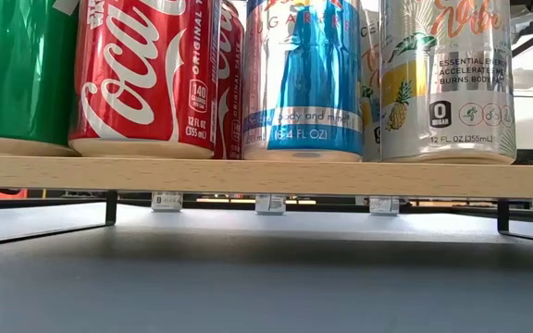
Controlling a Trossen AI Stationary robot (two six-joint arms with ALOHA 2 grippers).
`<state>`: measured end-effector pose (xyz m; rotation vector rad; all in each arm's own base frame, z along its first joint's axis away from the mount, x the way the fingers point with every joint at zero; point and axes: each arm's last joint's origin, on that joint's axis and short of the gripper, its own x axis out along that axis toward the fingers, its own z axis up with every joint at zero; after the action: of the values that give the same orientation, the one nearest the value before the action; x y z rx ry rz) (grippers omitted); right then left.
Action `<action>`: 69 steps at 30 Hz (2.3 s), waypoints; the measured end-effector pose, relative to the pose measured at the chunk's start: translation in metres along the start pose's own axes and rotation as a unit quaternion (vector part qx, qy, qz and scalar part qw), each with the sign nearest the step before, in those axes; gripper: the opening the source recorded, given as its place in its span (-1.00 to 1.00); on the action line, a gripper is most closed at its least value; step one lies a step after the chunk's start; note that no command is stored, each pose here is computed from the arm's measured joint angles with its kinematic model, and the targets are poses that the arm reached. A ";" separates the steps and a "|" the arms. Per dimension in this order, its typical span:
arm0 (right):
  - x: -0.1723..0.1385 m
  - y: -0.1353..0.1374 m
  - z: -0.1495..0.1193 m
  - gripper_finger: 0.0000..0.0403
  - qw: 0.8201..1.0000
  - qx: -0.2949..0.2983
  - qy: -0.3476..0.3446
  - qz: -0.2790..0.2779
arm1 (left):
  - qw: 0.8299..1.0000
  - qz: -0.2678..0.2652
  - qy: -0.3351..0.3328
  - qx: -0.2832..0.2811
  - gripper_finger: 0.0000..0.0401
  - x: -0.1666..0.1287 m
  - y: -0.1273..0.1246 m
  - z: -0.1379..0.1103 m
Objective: Place canned beverage on shelf
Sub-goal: Put the right white-yellow soda can on the shelf aligned with the other white-yellow soda can
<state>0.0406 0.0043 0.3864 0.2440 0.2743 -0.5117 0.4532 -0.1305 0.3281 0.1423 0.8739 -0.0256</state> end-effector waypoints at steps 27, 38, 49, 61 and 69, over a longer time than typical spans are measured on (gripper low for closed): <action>0.000 0.000 0.000 0.49 1.000 -0.001 0.001 0.000 | 1.000 0.006 0.010 0.001 0.25 0.001 0.007 -0.001; 0.000 0.000 0.000 0.49 1.000 -0.001 0.001 0.000 | 1.000 0.006 0.015 -0.003 0.25 0.002 0.011 -0.002; 0.000 0.000 0.000 0.49 1.000 -0.001 0.001 0.000 | 1.000 0.001 0.021 0.004 0.25 0.002 0.013 -0.003; 0.000 0.000 0.000 0.49 1.000 0.000 0.001 0.000 | 1.000 0.001 0.028 0.006 0.25 0.002 0.013 -0.004; 0.000 0.000 0.000 0.49 1.000 0.000 0.001 0.000 | 1.000 0.001 0.028 0.006 0.26 0.002 0.013 -0.004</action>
<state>0.0405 0.0042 0.3863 0.2441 0.2756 -0.5112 0.4523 -0.1170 0.3256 0.1557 0.9294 -0.0243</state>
